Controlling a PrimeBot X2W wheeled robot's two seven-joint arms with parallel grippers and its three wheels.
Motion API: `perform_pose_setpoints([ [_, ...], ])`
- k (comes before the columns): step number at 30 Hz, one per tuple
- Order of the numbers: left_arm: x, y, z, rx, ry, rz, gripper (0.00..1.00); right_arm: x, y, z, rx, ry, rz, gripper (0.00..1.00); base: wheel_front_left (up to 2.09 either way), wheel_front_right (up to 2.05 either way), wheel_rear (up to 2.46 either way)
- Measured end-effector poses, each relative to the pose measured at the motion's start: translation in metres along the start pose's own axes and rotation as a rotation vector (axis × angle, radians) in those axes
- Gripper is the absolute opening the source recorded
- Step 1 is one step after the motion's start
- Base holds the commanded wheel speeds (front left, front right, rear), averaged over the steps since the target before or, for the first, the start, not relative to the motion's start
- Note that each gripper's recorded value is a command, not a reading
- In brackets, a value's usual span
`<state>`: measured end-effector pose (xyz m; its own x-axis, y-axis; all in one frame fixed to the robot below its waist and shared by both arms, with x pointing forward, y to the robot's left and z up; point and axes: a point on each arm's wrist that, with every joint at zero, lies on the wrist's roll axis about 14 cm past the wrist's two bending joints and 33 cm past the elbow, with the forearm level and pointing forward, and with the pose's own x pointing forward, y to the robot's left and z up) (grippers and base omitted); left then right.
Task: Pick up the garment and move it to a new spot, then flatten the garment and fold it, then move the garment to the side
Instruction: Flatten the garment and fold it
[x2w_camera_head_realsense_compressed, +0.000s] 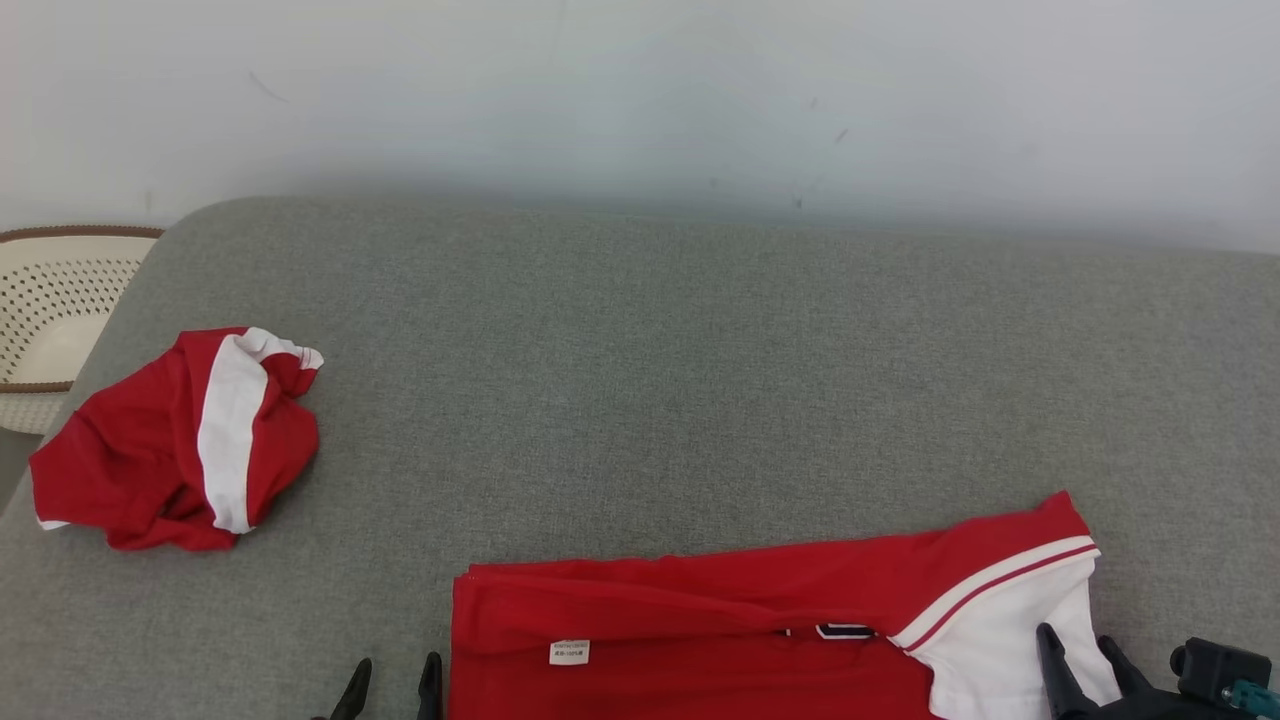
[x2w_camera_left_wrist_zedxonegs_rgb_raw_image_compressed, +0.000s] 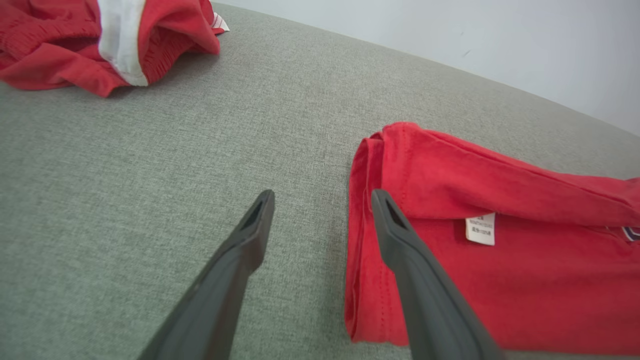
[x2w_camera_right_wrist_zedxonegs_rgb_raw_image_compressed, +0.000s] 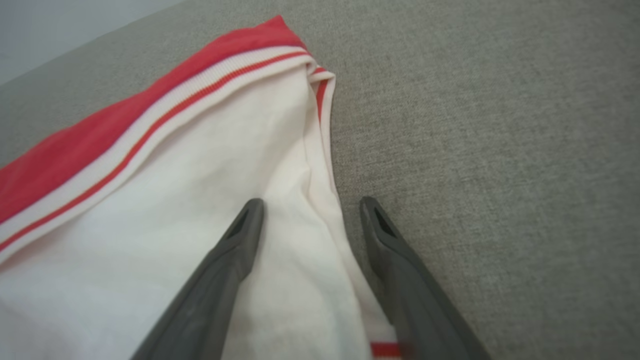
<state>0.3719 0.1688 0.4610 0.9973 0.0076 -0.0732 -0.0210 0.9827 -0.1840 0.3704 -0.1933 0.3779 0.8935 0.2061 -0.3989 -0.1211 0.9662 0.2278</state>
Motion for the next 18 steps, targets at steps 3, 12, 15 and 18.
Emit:
perform_pose_setpoints([
  [3, 0.0, 0.001, 0.0, 0.0, -0.001, 0.004, 1.0, 0.002, 0.003, -0.003, -0.006, 0.014, 0.009, 0.96, 0.0, 0.0, 0.0],
  [12, 0.0, 0.003, 0.008, 0.0, -0.024, 0.01, 1.0, 0.005, 0.0, 0.002, -0.015, 0.018, 0.007, 0.0, 0.0, 0.0, 0.0],
  [15, 0.001, -0.001, 0.007, 0.0, -0.022, -0.001, 1.0, 0.004, -0.013, 0.011, -0.014, -0.003, -0.027, 0.0, 0.0, 0.0, 0.0],
  [18, 0.002, -0.006, 0.006, 0.0, -0.018, -0.019, 1.0, 0.0, -0.036, 0.026, -0.025, -0.034, -0.082, 0.0, 0.0, 0.0, 0.0],
])
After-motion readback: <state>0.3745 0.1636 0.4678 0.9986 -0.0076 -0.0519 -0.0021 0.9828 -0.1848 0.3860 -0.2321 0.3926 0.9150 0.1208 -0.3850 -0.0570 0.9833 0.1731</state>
